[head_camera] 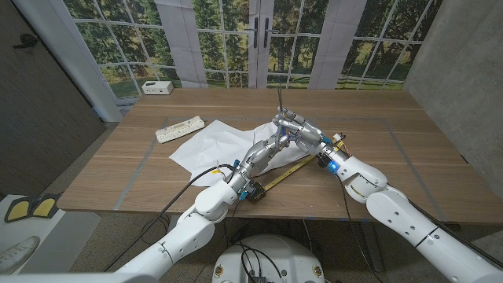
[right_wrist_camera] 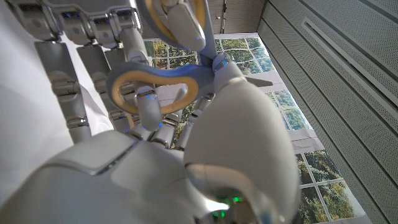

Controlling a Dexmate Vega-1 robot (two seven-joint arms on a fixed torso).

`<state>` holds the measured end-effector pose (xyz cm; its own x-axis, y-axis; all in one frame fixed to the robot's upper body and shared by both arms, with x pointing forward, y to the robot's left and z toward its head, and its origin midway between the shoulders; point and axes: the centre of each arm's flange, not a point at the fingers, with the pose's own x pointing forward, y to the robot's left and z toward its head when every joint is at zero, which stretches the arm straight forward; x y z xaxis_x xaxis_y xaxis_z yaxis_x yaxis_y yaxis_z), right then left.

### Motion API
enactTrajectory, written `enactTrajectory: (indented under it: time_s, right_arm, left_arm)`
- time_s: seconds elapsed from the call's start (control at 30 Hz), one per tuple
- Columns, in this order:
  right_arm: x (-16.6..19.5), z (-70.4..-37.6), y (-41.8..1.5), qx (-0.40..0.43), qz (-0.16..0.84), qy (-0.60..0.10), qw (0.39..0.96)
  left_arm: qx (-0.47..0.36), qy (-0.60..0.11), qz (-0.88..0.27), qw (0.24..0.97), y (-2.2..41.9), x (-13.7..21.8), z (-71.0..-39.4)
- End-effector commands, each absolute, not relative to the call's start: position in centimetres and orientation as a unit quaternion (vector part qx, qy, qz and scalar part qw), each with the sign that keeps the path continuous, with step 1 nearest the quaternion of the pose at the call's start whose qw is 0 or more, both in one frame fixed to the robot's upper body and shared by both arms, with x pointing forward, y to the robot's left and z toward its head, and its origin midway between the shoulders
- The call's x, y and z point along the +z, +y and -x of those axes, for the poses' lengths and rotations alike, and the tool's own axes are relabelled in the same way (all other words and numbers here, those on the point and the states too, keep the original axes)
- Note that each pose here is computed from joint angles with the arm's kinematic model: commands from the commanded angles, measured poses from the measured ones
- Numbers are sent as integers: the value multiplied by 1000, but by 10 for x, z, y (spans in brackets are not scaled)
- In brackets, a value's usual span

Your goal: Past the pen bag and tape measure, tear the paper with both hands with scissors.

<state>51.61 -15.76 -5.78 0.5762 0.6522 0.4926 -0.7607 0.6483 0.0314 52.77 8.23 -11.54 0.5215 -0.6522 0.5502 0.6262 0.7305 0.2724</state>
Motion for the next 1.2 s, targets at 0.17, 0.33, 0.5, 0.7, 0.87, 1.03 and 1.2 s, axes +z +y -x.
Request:
enactTrajectory:
  time_s: [0.17, 0.33, 0.5, 0.7, 0.87, 1.03, 1.2]
  right_arm:
    - [-59, -515, -154, 403, -109, -231, 879]
    - [-60, -515, -155, 403, -113, -233, 877]
    - [-59, -516, -159, 407, -117, -243, 873]
    - [-57, -515, -162, 420, -117, -255, 863]
    - [-58, -516, -161, 434, -112, -261, 855]
    - [-56, -516, -160, 444, -105, -264, 850]
    - [-56, -517, -161, 446, -105, -265, 848]
  left_arm:
    - [-321, -329, 16, 888, 82, -122, -523]
    - [-311, -329, 29, 891, 83, -124, -523]
    - [-303, -329, 44, 893, 83, -126, -524]
    - [-304, -330, 45, 893, 84, -126, -525]
    - [-307, -333, 38, 891, 84, -122, -525]
    - [-305, -331, 41, 892, 85, -122, -526]
    - [-305, -331, 41, 892, 85, -122, -526]
